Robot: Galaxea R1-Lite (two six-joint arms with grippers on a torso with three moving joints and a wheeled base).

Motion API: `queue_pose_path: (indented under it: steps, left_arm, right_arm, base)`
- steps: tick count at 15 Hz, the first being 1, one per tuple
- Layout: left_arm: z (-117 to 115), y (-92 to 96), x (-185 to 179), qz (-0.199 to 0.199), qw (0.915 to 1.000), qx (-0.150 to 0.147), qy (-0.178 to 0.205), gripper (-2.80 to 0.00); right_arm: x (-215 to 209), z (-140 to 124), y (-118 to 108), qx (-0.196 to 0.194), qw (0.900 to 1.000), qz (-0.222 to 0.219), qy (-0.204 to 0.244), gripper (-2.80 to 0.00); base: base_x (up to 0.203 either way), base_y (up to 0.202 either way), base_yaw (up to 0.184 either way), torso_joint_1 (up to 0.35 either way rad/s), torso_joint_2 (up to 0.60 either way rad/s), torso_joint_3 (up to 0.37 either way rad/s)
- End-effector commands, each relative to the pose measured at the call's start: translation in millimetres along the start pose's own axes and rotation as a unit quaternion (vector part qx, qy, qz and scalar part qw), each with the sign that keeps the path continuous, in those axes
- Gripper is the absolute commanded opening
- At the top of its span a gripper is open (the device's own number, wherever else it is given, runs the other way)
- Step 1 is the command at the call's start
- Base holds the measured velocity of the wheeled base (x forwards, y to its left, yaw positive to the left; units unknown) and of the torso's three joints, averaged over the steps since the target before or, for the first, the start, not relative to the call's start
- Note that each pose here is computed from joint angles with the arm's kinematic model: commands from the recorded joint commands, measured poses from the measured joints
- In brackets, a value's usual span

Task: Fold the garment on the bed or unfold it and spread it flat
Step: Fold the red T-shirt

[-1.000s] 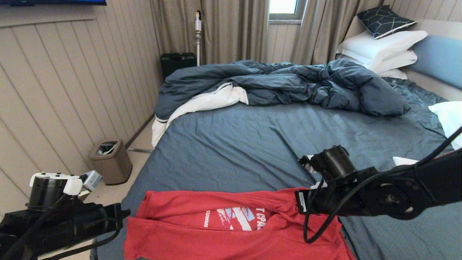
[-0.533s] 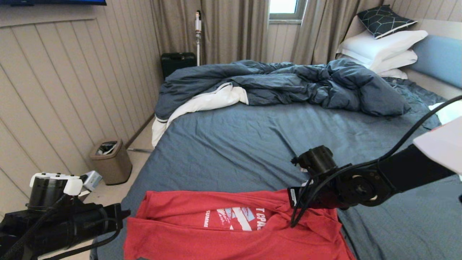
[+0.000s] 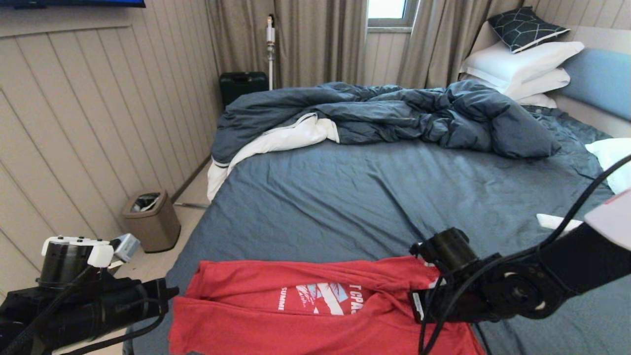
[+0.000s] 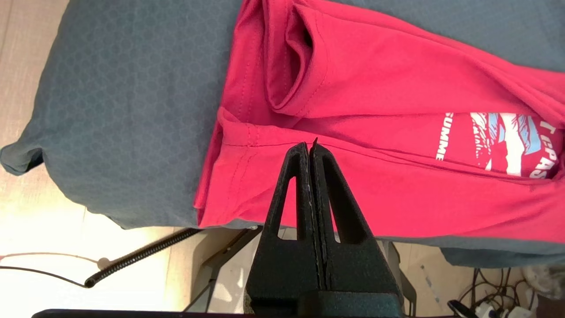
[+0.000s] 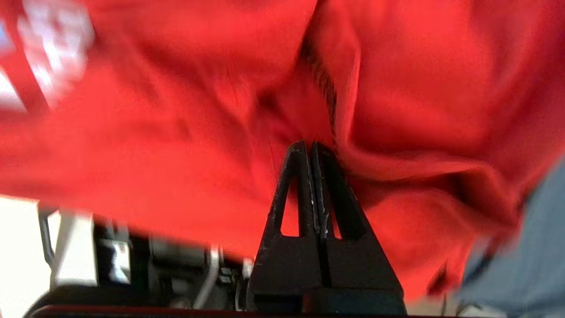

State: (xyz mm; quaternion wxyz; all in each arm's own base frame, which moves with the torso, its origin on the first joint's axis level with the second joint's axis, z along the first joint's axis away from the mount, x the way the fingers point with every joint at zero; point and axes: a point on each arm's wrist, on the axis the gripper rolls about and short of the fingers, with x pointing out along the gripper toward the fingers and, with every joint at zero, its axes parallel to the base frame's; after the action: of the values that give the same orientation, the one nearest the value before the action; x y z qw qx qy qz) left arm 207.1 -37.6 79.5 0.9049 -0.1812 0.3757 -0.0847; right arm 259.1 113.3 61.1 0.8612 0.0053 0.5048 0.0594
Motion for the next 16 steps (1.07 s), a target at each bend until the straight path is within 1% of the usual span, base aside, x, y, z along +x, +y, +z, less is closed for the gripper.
queue_pose_path:
  steps: [1, 3, 4, 7, 9, 12, 14, 16]
  left_arm:
    - [1, -0.3, 0, -0.002, 1.0, -0.001, -0.002, -2.8]
    - [1, -0.3, 0, -0.002, 1.0, -0.001, -0.003, -2.8]
    - [1, -0.3, 0, -0.002, 1.0, -0.001, -0.003, -2.8]
    - [1, -0.9, -2, -0.003, 1.0, -0.001, -0.006, -2.8]
    - [2, -1.4, -4, -0.005, 0.9999, -0.004, -0.01, -2.8]
    - [5, -3.2, -8, -0.009, 0.9997, -0.005, -0.023, -2.8]
    - [10, -1.0, -12, -0.006, 0.9992, -0.009, -0.037, -2.8]
    - [14, 2.6, -13, 0.0, 0.9988, -0.015, -0.046, -2.8]
  right_arm:
    - [-9, -16, 0, -0.009, 1.0, 0.005, 0.003, -2.8]
    - [-15, -35, 8, -0.03, 0.999, 0.018, 0.005, -2.8]
    - [-17, -36, 10, -0.03, 0.999, 0.022, -0.001, -2.8]
    - [-29, -19, 12, -0.016, 0.998, 0.032, -0.042, -2.8]
    - [-35, -9, 10, -0.009, 0.998, 0.033, -0.061, -2.8]
    - [-38, 4, -6, 0.022, 0.996, 0.018, -0.083, -2.8]
    - [-39, 12, -25, 0.052, 0.995, -0.002, -0.09, -2.8]
    - [-41, 14, -40, 0.073, 0.993, -0.018, -0.091, -2.8]
  base:
    - [0.0, 0.0, 0.0, 0.0, 0.0, 0.0]
    - [0.0, 0.0, 0.0, 0.0, 0.0, 0.0]
    - [0.0, 0.0, 0.0, 0.0, 0.0, 0.0]
    - [0.0, 0.0, 0.0, 0.0, 0.0, 0.0]
    - [0.0, 0.0, 0.0, 0.0, 0.0, 0.0]
    - [0.0, 0.0, 0.0, 0.0, 0.0, 0.0]
    - [0.0, 0.0, 0.0, 0.0, 0.0, 0.0]
    - [0.0, 0.0, 0.0, 0.0, 0.0, 0.0]
